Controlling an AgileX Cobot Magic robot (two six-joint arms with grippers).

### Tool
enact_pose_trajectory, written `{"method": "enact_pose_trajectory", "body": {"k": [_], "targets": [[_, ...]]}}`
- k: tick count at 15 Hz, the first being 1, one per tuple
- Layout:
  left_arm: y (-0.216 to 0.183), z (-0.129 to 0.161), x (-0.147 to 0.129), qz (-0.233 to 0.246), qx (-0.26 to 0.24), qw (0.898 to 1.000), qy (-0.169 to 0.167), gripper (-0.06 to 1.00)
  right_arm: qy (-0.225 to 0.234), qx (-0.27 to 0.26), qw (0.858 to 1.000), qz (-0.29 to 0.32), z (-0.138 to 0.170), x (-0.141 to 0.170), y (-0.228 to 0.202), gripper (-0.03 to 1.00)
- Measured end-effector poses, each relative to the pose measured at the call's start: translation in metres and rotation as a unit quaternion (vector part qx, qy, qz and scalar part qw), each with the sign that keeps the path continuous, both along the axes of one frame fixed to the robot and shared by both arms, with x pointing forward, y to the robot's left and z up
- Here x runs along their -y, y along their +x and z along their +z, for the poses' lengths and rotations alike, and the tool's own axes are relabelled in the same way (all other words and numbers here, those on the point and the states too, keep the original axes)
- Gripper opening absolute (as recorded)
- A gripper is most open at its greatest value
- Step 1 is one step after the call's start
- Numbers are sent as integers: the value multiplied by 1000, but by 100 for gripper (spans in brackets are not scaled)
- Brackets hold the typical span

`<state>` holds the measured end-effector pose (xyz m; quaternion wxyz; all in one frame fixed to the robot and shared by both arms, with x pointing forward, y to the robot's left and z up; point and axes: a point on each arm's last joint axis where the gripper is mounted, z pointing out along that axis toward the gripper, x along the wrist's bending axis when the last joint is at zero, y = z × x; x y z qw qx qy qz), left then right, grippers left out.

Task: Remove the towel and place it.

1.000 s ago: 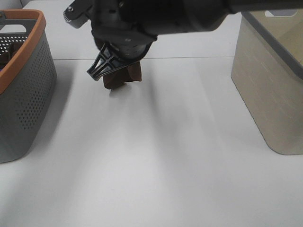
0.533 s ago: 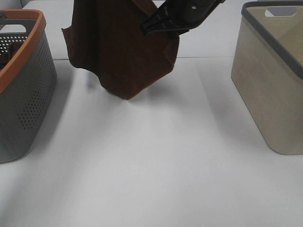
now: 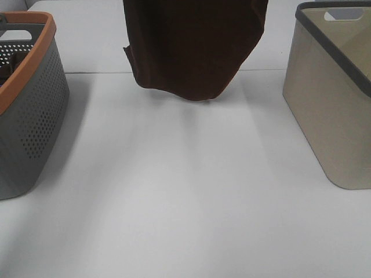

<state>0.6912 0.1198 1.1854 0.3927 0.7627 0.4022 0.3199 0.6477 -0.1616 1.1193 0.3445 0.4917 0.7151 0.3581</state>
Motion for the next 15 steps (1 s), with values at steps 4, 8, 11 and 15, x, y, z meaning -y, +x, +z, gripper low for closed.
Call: {"method": "enact_pose_trajectory", "body": {"k": [4,8,11,15], "targets": [[22,-24,5,9,28,999,18,3,2,51,999,-3,4,7,25,0],[48,-47,11,14,103,994,32,3,-6,83,996,-7,-11,12,60,0],[60,-76,14,14,83,995,54,2,-19,64,998,-11,-29,13,71,0],[46,-103,14,16,-67,992,106,1,-10,-57,998,-35,-48,13,60,0]]}}
